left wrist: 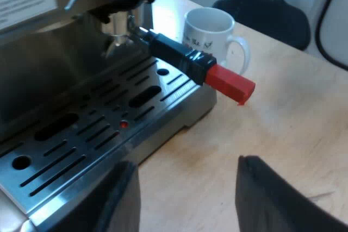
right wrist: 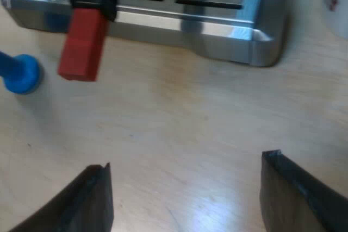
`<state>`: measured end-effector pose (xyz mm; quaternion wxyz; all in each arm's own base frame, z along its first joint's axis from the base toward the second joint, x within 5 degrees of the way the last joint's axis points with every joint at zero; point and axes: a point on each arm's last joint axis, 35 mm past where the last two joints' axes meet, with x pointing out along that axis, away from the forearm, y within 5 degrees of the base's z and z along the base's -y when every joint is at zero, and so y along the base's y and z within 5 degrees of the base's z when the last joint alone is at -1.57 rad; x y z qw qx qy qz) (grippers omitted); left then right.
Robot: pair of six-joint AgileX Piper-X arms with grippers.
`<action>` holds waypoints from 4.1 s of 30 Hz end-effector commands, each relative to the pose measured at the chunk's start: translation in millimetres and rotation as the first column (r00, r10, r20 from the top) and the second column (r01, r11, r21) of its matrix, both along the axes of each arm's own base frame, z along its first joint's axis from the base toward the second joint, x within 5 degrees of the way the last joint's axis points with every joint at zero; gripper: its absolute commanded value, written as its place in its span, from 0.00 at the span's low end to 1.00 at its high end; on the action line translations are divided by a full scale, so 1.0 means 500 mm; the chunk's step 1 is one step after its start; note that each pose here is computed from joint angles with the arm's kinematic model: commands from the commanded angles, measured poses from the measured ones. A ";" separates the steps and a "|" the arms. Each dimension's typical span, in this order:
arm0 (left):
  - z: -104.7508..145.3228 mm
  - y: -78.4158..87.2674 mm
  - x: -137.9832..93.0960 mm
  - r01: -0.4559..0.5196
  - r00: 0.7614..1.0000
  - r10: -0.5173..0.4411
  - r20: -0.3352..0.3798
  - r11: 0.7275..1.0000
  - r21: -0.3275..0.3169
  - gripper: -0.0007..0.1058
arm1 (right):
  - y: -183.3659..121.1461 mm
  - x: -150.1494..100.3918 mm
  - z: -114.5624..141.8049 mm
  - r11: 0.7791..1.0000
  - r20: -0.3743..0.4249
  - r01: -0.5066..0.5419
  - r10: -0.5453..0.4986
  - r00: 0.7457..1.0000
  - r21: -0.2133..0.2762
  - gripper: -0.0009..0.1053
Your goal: Grind coffee beans and then tamp
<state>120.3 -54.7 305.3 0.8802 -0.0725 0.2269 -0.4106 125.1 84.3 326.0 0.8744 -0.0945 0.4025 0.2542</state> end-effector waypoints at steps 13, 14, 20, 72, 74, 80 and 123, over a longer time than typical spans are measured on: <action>-0.031 -0.042 0.041 0.136 0.990 -0.134 -0.033 0.988 0.071 0.41 | 0.140 0.040 -0.018 0.999 0.043 -0.011 0.010 0.999 0.038 0.57; -0.031 -0.042 0.041 0.136 0.990 -0.134 -0.032 0.988 0.071 0.42 | 0.148 0.047 -0.014 0.999 0.041 -0.011 0.010 0.999 0.035 0.57; -0.032 -0.042 0.041 0.137 0.990 -0.134 -0.040 0.988 0.073 0.66 | 0.183 0.081 -0.012 1.000 0.024 0.012 -0.012 1.000 0.001 0.57; -0.049 -0.038 0.030 0.144 0.982 -0.131 -0.133 0.985 0.094 0.66 | 0.290 0.187 -0.150 0.978 -0.047 0.105 -0.115 0.992 -0.180 0.57; -0.049 -0.038 0.030 0.144 0.982 -0.131 -0.133 0.985 0.094 0.66 | 0.290 0.187 -0.150 0.978 -0.047 0.104 -0.115 0.992 -0.180 0.57; -0.049 -0.038 0.030 0.144 0.982 -0.131 -0.133 0.985 0.094 0.66 | 0.285 0.185 -0.152 0.970 -0.050 0.152 -0.164 0.985 -0.192 0.57; -0.049 -0.038 0.030 0.144 0.982 -0.131 -0.133 0.985 0.094 0.66 | 0.281 0.183 -0.154 0.957 -0.061 0.229 -0.243 0.968 -0.177 0.01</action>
